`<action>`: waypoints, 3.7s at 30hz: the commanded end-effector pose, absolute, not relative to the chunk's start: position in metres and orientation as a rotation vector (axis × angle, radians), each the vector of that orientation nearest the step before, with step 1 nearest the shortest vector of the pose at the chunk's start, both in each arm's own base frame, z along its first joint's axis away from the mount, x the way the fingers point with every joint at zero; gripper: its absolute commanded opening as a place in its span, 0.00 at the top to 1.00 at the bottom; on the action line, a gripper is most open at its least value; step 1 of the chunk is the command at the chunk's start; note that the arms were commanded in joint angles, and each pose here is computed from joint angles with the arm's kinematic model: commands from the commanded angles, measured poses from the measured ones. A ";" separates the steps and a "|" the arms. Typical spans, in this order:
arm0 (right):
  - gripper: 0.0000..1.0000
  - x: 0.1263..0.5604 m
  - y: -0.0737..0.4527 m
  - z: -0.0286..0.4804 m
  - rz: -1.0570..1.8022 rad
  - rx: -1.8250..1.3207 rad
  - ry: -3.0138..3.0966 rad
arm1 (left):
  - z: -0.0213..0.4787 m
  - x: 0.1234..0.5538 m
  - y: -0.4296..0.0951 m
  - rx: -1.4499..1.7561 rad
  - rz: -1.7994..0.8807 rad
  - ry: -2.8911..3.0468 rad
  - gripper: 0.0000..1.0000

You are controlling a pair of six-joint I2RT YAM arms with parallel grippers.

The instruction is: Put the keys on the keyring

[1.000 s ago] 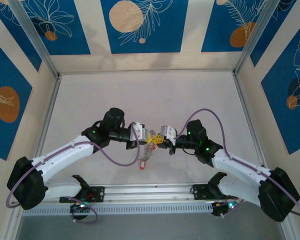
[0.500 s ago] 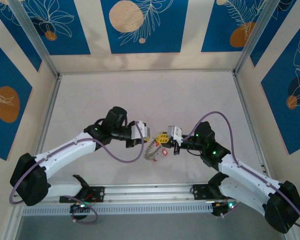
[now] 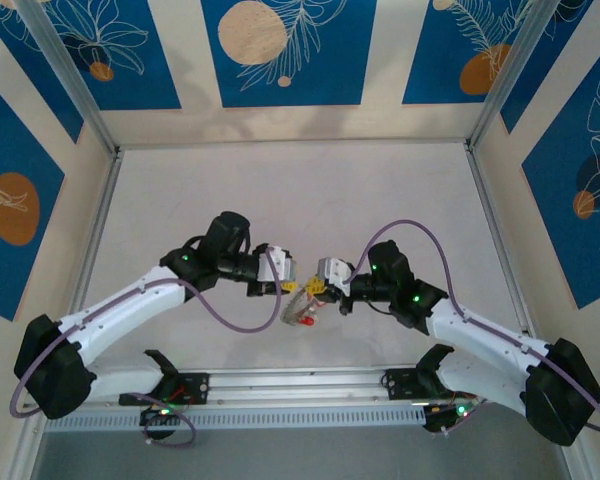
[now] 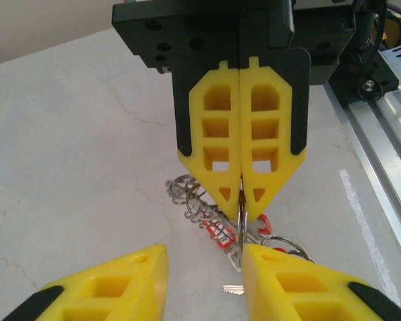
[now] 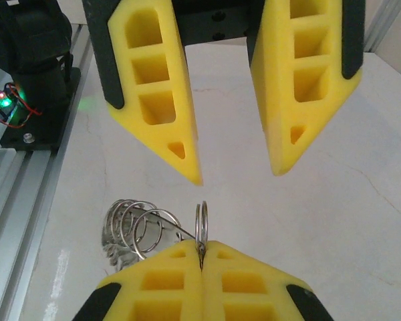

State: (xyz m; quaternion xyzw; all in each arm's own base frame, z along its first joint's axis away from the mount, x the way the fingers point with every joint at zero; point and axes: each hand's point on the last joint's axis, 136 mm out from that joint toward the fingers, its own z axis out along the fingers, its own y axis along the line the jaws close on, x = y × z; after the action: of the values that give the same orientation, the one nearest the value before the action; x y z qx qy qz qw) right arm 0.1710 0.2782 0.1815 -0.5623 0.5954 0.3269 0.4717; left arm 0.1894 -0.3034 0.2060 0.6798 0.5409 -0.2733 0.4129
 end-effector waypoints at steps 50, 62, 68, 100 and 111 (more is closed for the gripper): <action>0.89 0.171 0.295 0.214 0.730 -1.360 1.273 | 0.203 0.187 -0.310 1.743 -0.672 1.358 1.00; 0.79 0.162 0.282 0.208 0.760 -1.337 1.278 | 0.246 0.169 -0.309 1.648 -0.771 1.176 1.00; 0.82 0.167 0.285 0.213 0.762 -1.316 1.274 | 0.246 0.166 -0.312 1.642 -0.818 1.159 1.00; 1.00 0.182 0.265 0.197 0.781 -1.252 1.409 | 0.240 0.198 -0.307 1.473 -0.714 1.253 1.00; 0.99 0.183 0.279 0.186 0.859 -1.295 1.475 | 0.242 0.196 -0.309 1.455 -0.741 1.242 1.00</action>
State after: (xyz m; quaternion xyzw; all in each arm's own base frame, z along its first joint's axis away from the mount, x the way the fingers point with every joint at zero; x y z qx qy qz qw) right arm 0.1872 0.2746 0.1911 -0.5252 0.5947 0.3359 0.5076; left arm 0.1924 -0.3072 0.2172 0.6186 0.5427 -0.3026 0.4809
